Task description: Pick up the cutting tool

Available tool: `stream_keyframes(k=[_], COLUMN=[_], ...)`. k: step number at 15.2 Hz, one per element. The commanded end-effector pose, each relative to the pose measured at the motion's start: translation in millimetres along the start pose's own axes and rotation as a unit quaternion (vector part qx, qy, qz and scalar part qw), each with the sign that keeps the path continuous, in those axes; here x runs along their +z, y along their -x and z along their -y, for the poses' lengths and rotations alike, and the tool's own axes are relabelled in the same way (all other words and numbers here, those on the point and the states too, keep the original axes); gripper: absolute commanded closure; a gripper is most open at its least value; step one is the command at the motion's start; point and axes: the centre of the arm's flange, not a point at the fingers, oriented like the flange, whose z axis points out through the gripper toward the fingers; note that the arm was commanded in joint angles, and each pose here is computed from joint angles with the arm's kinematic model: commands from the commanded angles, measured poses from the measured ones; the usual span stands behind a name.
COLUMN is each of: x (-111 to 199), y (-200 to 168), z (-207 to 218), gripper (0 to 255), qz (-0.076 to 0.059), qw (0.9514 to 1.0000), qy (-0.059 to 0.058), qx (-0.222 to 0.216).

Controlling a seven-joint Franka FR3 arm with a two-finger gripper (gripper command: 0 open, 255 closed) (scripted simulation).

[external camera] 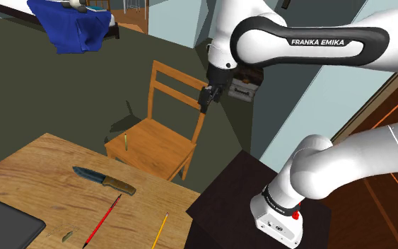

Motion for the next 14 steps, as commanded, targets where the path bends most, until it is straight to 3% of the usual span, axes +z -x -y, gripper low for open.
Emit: stream_keyframes(k=[1, 14], x=[17, 120], y=[-15, -93], z=[15, 123], gripper=[0, 0], qz=[0.0, 0.001], qw=[1.0, 0.9998], qy=[-0.002, -0.016], qx=[-0.001, -0.012])
